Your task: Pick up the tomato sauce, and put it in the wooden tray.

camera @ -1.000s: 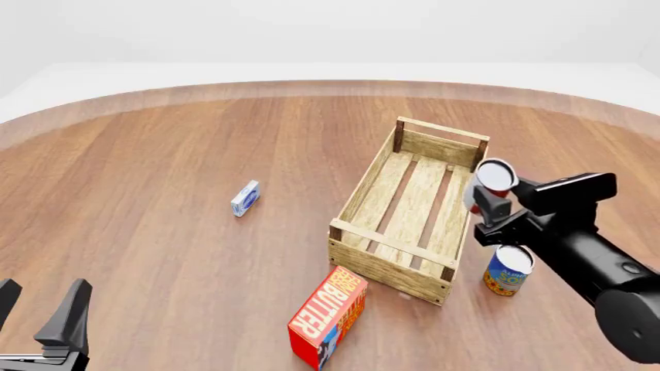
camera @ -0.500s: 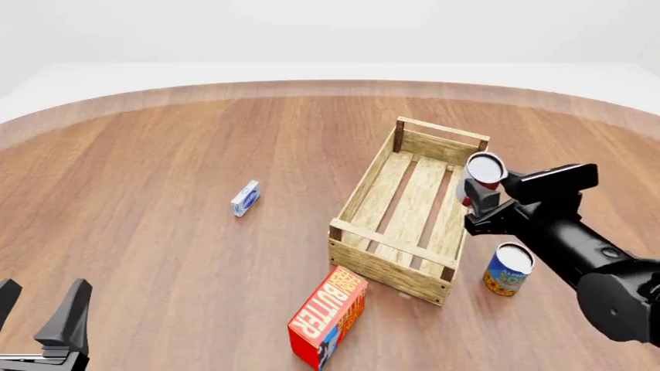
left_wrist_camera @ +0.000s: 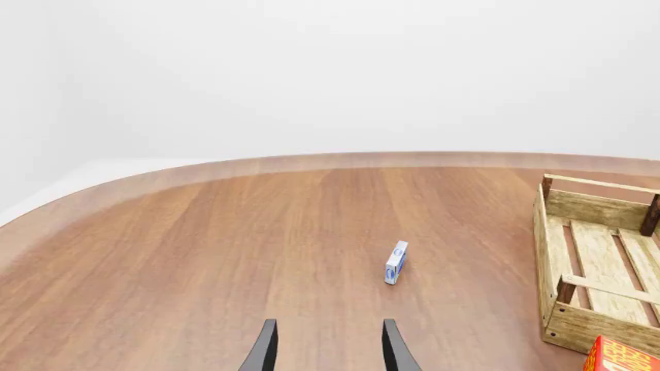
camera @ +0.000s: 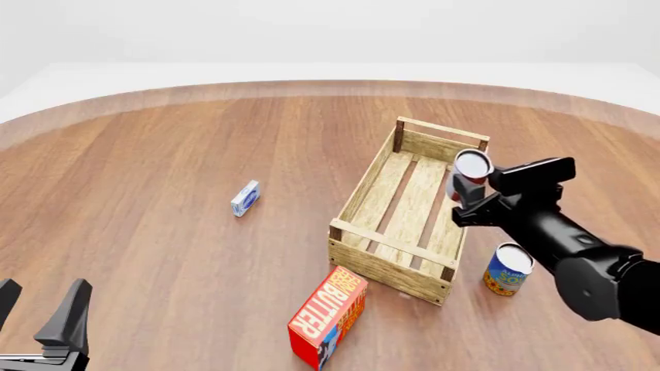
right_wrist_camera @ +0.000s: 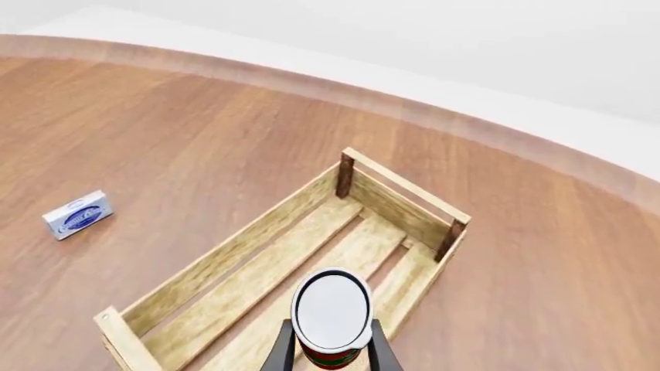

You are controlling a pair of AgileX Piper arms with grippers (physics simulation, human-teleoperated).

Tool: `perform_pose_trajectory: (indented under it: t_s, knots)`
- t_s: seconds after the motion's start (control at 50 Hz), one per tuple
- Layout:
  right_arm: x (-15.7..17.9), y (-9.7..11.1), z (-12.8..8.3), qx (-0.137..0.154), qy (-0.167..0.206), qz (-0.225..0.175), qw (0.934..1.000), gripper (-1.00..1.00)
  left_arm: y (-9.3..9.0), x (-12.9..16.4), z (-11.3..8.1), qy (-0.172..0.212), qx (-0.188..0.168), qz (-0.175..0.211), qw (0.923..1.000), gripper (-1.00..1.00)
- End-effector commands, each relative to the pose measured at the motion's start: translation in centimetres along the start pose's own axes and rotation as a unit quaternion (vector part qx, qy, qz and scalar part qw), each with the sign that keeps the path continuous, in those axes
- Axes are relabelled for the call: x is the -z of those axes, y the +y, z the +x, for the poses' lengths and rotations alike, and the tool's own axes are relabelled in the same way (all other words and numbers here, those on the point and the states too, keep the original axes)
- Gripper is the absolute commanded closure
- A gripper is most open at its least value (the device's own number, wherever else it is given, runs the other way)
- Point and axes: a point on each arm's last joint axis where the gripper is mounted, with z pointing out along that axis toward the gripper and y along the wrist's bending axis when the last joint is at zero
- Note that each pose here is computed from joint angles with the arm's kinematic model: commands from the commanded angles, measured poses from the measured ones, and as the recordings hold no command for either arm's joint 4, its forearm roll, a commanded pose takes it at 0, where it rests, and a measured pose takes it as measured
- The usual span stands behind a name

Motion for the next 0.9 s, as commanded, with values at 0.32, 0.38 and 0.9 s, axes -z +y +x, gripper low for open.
perform_pose_trajectory:
  t_s: [0.32,0.38,0.9]
  knots:
    - [-2.3,0.3,0.4,-0.007,0.003,-0.005,1.0,1.0,0.0,0.0,0.0,0.0,0.0,0.0,1.0,-1.0]
    - [-2.6,0.4,0.6,-0.007,0.004,-0.006,0.9999,1.0,0.0,0.0,0.0,0.0,0.0,0.0,1.0,-1.0]
    - [-4.9,0.8,1.8,-0.012,0.013,-0.011,0.9998,1.0,0.0,0.0,0.0,0.0,0.0,0.0,1.0,-1.0]
